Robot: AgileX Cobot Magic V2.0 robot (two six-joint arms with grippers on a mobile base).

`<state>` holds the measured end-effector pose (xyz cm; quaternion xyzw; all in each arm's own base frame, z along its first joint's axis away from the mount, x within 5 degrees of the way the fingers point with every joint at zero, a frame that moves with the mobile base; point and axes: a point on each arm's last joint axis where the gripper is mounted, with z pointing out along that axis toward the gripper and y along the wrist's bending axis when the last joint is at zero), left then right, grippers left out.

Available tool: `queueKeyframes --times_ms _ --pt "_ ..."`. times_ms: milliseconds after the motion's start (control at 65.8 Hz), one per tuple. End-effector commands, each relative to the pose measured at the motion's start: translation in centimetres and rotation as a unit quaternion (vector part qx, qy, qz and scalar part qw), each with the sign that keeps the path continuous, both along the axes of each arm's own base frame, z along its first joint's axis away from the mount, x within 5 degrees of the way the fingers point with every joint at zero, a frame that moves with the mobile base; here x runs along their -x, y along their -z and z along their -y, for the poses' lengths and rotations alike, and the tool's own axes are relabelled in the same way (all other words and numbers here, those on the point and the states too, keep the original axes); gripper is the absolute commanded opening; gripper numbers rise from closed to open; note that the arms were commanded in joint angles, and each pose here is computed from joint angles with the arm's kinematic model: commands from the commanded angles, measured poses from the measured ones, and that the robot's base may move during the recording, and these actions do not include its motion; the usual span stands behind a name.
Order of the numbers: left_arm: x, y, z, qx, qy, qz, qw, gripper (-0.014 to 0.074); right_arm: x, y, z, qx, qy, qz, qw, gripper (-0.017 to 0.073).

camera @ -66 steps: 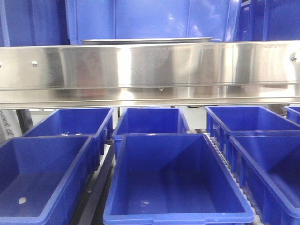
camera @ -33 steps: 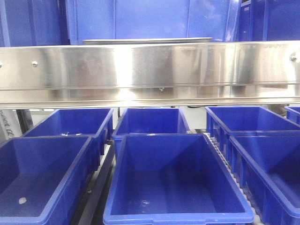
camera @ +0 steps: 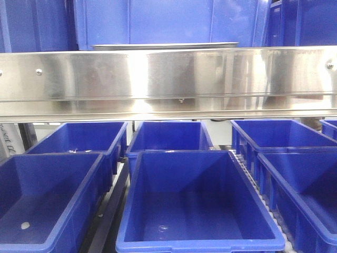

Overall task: Stack silver trays without gaps
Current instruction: 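Open both grippers and release the tray onto the stack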

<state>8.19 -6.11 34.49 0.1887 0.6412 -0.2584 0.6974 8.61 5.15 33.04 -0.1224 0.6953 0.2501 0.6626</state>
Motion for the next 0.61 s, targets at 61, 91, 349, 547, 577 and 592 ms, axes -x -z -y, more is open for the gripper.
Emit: queueKeyframes --times_ms 61,91,349,547,577,592 --pt "0.20 -0.20 0.05 0.005 0.008 0.012 1.000 -0.0008 0.13 -0.22 0.01 0.000 -0.003 0.014 1.000 -0.0018" --pt "0.20 -0.20 0.05 0.005 0.008 0.012 1.000 -0.0008 0.13 -0.22 0.01 0.000 -0.003 0.014 1.000 -0.0018" --pt "0.20 -0.20 0.05 0.005 0.008 0.012 1.000 -0.0008 0.13 -0.20 0.01 0.000 -0.003 0.014 1.000 -0.0018" --pt "0.20 -0.20 0.05 0.005 0.008 0.012 1.000 -0.0008 0.16 -0.20 0.04 0.000 -0.003 0.014 1.000 -0.0018" --pt "0.20 -0.20 0.05 0.005 0.008 0.012 1.000 -0.0008 0.17 -0.08 0.07 0.001 -0.002 0.012 1.000 -0.0018" --pt "0.20 -0.20 0.05 0.005 0.008 0.012 1.000 -0.0008 0.21 0.01 0.09 0.002 -0.002 0.012 1.000 -0.0018"
